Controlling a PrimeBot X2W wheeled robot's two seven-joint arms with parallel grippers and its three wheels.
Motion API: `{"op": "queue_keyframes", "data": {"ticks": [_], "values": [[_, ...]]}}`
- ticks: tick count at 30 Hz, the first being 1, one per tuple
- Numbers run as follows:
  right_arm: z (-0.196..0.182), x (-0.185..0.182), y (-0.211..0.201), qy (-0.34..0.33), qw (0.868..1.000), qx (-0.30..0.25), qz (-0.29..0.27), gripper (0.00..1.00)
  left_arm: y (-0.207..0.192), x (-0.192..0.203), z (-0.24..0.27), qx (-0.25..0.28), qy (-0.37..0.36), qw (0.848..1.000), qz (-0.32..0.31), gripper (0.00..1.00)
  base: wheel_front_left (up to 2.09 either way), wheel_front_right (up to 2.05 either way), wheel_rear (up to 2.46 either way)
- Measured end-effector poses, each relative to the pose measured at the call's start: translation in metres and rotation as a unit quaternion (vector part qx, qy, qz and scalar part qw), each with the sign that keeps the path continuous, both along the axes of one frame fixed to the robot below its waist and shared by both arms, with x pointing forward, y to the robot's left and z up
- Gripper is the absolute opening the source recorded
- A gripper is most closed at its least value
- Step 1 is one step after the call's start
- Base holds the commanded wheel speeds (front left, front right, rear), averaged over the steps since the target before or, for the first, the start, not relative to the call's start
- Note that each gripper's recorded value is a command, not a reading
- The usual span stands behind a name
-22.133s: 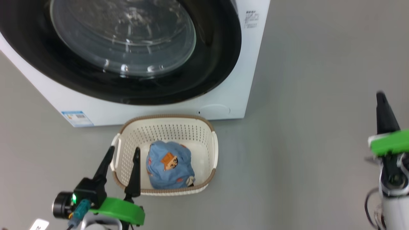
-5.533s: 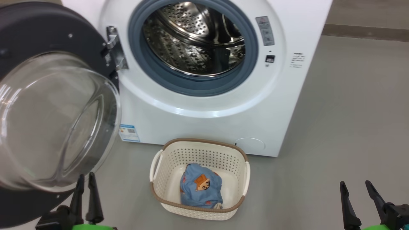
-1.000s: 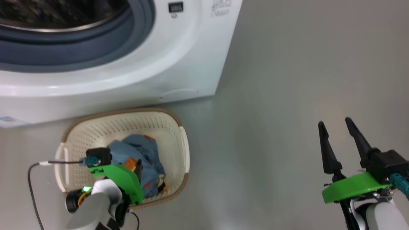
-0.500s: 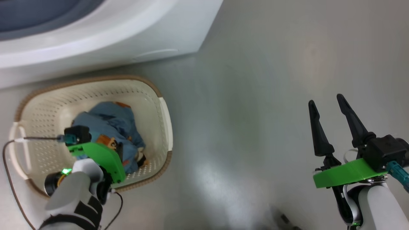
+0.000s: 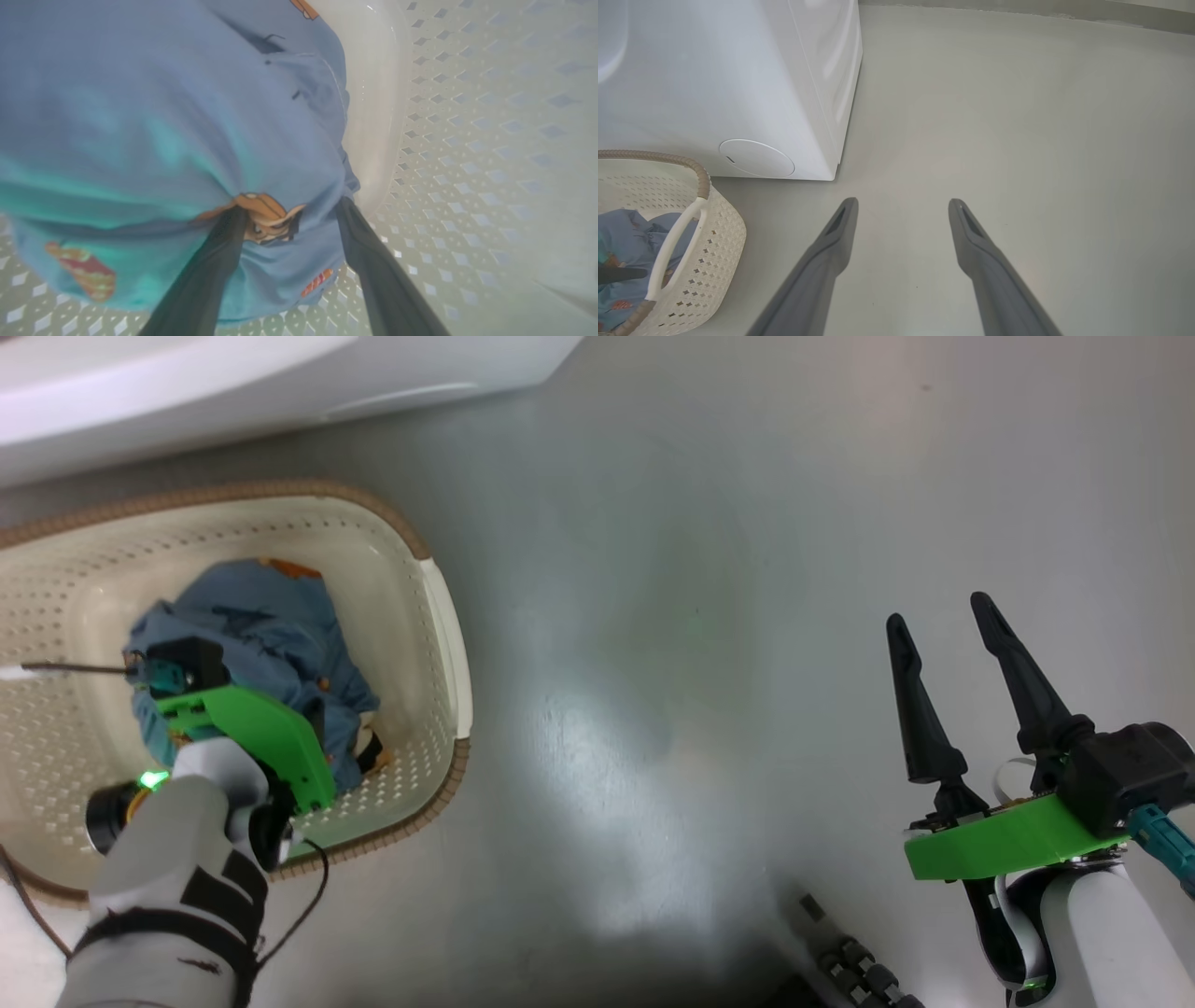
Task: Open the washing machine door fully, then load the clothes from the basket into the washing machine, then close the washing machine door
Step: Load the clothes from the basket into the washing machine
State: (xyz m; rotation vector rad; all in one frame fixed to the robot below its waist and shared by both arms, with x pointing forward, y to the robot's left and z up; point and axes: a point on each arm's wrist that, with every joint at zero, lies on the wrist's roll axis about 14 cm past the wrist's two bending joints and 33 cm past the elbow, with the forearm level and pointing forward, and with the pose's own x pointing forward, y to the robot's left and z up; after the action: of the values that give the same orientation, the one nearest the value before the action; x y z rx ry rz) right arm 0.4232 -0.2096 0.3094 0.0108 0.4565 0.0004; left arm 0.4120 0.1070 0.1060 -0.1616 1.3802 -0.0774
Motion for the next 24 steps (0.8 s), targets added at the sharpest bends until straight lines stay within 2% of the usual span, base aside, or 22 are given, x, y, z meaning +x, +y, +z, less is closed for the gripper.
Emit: {"op": "queue_keyframes", "data": {"ticks": [8,9,10,11,12,13,14,15,24], "values": [[-0.015,0.001,-0.001,0.013,1.0,0.001,-0.001,1.0,0.002,0.005,-0.014,0.013,0.0,1.0,-0.009,1.0,0.0,0.0,0.0],[-0.016,0.002,0.0,0.013,1.0,0.002,0.0,1.0,0.003,0.005,-0.015,0.014,0.001,1.0,-0.008,0.92,0.0,0.0,0.0],[-0.016,0.002,0.0,0.013,1.0,0.002,0.001,1.0,0.004,0.004,-0.016,0.015,0.002,1.0,-0.007,0.65,0.0,0.0,0.0],[-0.017,0.003,0.001,0.013,1.0,0.003,0.002,1.0,0.005,0.003,-0.016,0.016,0.003,1.0,-0.006,0.65,0.0,0.0,0.0],[-0.018,0.003,0.002,0.013,1.0,0.004,0.003,1.0,0.006,0.004,-0.017,0.017,0.003,1.0,-0.005,0.39,0.0,0.0,0.0],[-0.018,0.005,0.003,0.012,1.0,0.005,0.004,1.0,0.007,0.004,-0.017,0.017,0.002,1.0,-0.004,0.24,0.0,0.0,0.0],[-0.018,0.006,0.003,0.011,1.0,0.005,0.005,1.0,0.008,0.005,-0.017,0.018,0.002,1.0,-0.003,0.04,0.0,0.0,0.0],[-0.018,0.008,0.004,0.009,1.0,0.005,0.006,1.0,0.009,0.005,-0.017,0.018,0.002,1.0,-0.002,0.0,0.0,0.0,0.0],[-0.01,0.015,0.005,-0.006,1.0,0.004,0.01,1.0,0.012,0.014,-0.008,0.02,-0.024,0.999,0.01,0.0,0.0,0.0,0.0]]}}
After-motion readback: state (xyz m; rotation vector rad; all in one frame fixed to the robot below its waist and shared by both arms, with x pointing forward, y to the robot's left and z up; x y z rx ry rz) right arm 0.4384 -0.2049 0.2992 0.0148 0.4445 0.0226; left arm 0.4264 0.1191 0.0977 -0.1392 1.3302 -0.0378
